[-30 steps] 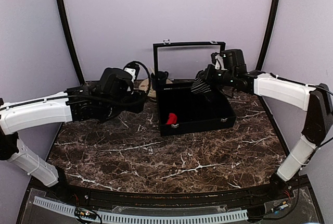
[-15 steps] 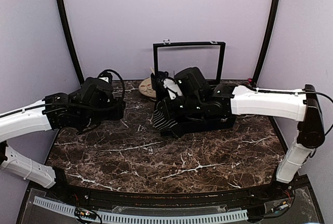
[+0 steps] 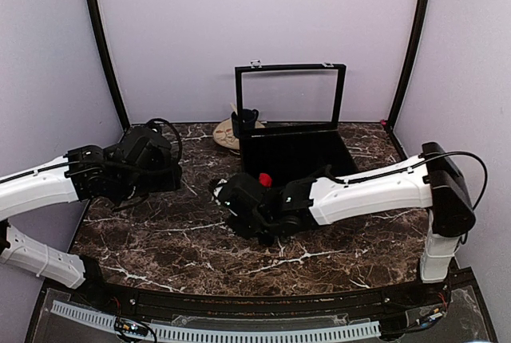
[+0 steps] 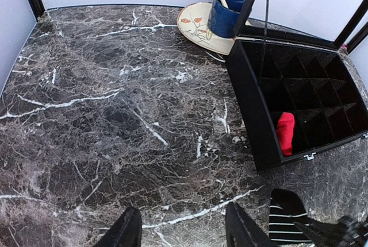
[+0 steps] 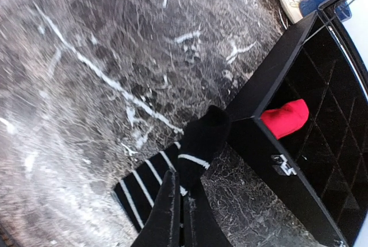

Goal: Roll the socks
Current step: Put down the sock at the center of the board.

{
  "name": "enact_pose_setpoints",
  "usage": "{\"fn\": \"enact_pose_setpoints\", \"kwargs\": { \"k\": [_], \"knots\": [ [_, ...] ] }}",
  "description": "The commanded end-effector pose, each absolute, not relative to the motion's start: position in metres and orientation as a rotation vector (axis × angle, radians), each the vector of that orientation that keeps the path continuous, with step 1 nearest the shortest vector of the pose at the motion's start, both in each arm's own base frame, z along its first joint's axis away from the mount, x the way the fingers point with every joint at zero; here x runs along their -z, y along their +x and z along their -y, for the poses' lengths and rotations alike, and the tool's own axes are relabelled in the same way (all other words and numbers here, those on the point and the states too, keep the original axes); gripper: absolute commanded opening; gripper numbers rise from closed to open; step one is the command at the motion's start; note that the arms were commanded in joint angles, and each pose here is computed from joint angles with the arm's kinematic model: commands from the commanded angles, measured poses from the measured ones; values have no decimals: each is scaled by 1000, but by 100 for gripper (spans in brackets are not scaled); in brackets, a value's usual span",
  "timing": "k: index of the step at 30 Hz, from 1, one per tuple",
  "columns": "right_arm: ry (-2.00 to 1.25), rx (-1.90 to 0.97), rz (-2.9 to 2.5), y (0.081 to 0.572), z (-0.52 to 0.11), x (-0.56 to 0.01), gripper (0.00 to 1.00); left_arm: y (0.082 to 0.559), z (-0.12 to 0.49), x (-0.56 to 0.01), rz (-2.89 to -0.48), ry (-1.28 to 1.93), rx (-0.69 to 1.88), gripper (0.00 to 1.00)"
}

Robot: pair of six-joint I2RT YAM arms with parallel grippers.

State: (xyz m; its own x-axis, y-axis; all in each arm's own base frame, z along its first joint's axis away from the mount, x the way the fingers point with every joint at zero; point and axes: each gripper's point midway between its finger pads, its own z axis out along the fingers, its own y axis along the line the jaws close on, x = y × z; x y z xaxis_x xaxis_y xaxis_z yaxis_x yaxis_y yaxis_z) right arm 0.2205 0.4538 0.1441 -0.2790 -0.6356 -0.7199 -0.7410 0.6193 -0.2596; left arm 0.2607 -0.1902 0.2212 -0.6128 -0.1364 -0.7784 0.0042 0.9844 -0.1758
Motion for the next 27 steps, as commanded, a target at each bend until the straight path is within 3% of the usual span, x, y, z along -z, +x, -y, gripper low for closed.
{"fn": "enact_pose_setpoints", "kwargs": {
  "k": [1,12,19,27],
  "knots": [
    [-1095,127,-1894,228,-457,-127,2,251,171,-212,-2261,-167,188,52],
    [-1153,332,-1752,215,-502,-98,6,239,147,-201,-2289,-274,184,52],
    [-1197,290,-1700,201,-538,-93,9,234,137,-205,-2284,-301,171,52],
    [-1272,172,-1719,180,-558,-82,20,230,133,-206,-2286,-323,184,52]
  ]
}}
